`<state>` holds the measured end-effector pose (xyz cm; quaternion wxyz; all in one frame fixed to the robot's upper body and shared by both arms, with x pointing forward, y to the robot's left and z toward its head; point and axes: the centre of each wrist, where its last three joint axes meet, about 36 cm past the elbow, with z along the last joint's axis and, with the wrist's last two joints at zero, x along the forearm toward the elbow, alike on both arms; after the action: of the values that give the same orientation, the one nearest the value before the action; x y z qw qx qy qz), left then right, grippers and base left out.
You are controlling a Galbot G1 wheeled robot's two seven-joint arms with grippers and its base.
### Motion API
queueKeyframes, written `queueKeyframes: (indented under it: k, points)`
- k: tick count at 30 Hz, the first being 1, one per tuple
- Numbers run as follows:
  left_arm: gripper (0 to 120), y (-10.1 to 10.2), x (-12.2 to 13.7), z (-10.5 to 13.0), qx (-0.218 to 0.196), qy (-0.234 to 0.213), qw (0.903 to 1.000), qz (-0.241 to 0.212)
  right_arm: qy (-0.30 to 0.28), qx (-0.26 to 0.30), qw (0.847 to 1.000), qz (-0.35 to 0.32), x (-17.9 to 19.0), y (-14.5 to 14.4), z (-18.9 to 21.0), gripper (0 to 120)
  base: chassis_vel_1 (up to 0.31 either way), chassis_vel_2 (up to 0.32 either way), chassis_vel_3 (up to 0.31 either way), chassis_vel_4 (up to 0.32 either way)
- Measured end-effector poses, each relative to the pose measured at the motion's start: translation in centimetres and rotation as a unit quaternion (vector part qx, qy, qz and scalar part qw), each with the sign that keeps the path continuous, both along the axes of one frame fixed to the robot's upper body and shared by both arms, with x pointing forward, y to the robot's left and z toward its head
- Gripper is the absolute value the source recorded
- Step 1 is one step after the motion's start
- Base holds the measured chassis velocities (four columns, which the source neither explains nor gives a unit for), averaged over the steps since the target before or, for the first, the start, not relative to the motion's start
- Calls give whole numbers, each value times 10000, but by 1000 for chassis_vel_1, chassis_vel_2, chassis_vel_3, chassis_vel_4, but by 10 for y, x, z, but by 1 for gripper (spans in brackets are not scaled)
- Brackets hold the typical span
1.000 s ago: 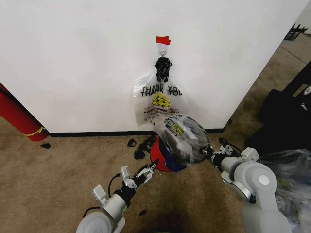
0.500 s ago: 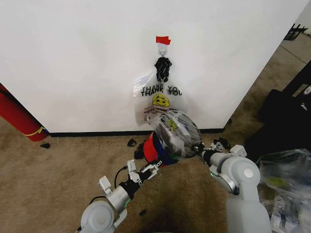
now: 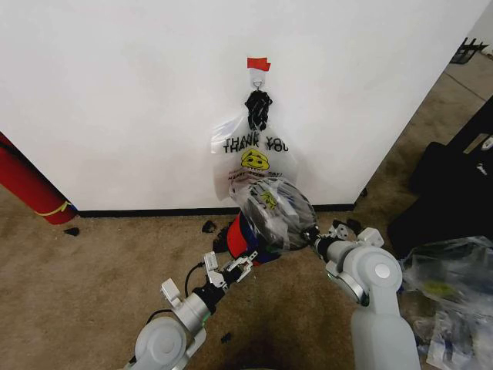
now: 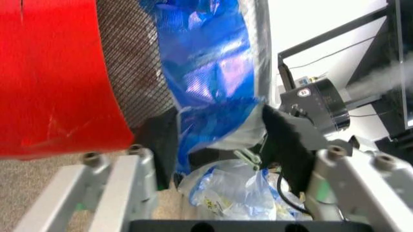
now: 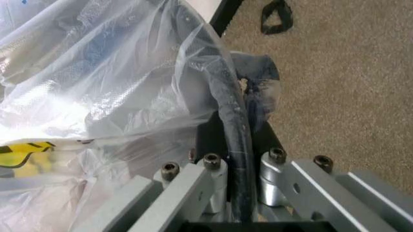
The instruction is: Pick up the garbage bag from the wall and place it over the trash bin.
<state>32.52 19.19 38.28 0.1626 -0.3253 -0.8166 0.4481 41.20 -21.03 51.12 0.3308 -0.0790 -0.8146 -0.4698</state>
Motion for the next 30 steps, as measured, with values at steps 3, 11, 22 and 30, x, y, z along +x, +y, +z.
queueKeyframes:
  k: [3, 11, 22, 30]
  points:
    - [37, 0, 0, 1, 5, -26, 10000, -6, -10, -6, 10000, -11, 1, 1, 1, 0, 0, 0, 0, 0]
    - [8, 1, 2, 4, 12, -92, 10000, 21, 12, -40, 10000, -9, 0, 2, 0, 0, 0, 0, 0, 0]
    - [0, 0, -3, 3, 85, -133, 9998, 88, 8, -63, 10000, 15, -6, 3, 1, 0, 0, 0, 0, 0]
    - [0, 4, -5, -7, 302, -122, 9993, 186, 9, -89, 9999, 84, -15, 3, 2, 0, 0, 0, 0, 0]
